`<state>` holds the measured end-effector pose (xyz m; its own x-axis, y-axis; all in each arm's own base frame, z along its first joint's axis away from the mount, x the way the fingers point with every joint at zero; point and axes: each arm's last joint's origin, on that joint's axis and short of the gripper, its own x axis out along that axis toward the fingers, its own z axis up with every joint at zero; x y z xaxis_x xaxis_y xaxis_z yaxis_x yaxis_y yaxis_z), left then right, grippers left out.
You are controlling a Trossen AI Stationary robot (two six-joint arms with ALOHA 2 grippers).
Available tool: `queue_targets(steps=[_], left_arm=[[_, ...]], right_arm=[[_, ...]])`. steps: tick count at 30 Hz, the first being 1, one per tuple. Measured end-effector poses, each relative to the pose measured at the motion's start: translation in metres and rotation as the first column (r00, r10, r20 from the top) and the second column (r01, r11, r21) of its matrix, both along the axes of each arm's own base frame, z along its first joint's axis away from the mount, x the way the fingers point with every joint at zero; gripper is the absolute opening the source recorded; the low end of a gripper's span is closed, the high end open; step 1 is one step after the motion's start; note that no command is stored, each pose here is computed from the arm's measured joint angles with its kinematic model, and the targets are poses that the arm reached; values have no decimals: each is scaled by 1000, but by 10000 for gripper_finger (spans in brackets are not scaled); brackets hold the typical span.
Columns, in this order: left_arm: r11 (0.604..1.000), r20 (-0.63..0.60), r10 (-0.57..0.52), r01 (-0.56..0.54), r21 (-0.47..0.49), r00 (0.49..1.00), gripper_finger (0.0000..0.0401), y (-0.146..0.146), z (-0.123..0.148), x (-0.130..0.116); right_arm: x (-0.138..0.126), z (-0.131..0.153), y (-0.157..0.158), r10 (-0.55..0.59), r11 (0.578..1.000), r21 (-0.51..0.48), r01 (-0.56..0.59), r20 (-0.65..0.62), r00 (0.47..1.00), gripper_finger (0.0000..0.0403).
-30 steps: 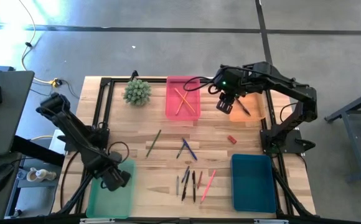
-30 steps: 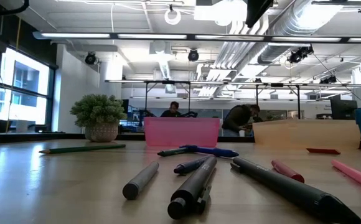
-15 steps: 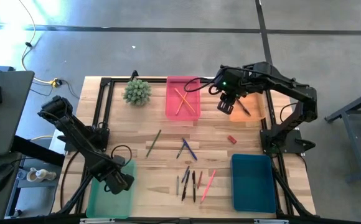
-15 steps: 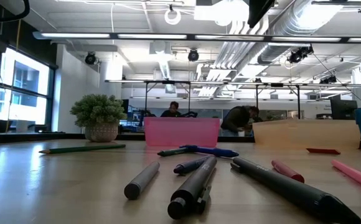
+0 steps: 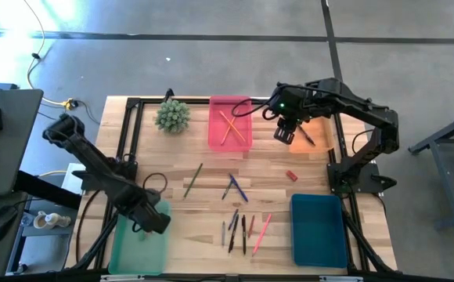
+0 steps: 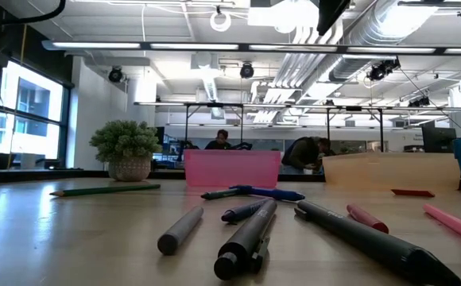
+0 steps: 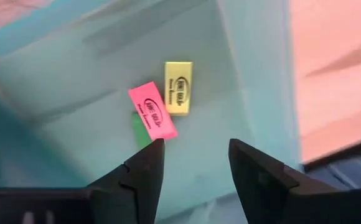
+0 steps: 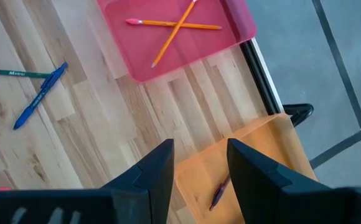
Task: Sort crayons/erasers/pens/pencils in bins
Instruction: Put the blue pen into the orange bin
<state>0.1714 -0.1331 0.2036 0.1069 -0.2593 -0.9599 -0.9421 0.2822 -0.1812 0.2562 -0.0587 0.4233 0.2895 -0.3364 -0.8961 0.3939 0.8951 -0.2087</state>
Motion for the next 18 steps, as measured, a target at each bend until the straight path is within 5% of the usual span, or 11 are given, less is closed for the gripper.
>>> queue_targets(steps=[7,13,18], left_arm=[[999,206,32,-30,-15,978,163,19,33,-13],[983,469,51,-128,133,881,163,47,58,-21],[920,605,29,-258,296,796,163,75,72,-25]], right_arm=[[2,0,9,53,999,-2,-53,-6,999,139],[4,-8,17,73,997,9,-72,-29,997,139],[7,-44,22,29,998,53,-24,-96,995,139]])
